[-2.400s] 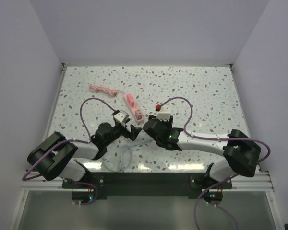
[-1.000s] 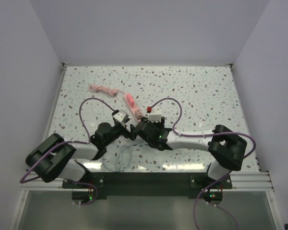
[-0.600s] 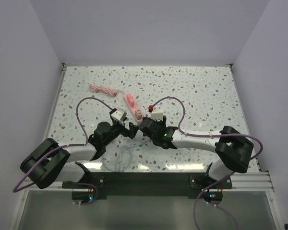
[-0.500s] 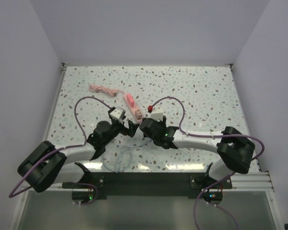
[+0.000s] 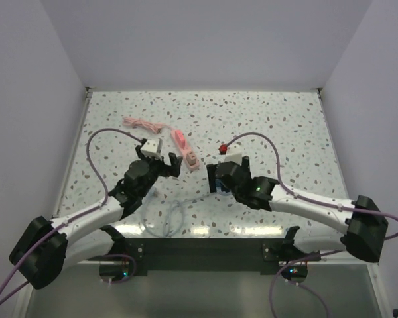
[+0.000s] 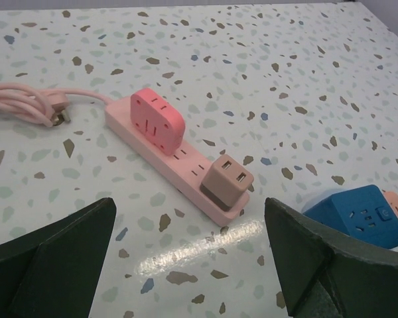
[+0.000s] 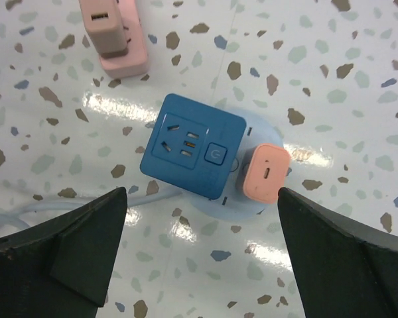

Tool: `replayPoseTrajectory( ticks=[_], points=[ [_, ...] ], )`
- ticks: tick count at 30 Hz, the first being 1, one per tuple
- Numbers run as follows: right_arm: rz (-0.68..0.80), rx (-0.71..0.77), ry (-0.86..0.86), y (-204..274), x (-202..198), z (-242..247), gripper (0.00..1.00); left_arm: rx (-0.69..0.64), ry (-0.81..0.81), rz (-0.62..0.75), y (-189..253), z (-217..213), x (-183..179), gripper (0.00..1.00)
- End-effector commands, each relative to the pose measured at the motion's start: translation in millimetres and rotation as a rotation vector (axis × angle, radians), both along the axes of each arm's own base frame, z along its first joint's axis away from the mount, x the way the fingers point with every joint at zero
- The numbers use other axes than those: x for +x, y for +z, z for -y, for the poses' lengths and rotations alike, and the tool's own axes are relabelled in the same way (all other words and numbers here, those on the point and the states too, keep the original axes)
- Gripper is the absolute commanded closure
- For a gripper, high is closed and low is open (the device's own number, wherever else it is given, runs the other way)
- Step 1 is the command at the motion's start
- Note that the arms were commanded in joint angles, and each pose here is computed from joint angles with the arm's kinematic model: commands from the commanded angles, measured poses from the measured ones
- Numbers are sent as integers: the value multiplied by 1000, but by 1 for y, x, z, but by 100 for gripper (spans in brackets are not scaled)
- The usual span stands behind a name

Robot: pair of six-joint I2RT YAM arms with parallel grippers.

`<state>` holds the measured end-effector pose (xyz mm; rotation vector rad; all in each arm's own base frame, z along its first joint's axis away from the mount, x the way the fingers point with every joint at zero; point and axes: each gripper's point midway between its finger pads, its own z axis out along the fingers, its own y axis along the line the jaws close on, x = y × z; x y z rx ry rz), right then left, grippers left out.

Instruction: Insert the plug

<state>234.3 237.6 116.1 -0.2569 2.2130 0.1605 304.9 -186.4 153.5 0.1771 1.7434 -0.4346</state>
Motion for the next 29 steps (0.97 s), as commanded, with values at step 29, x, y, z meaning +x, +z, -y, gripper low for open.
replayPoseTrajectory(
  ticks=[29],
  points=[
    [217, 160, -389, 53, 59, 181, 1, -29, 354, 30, 62, -73, -8, 0]
  ],
)
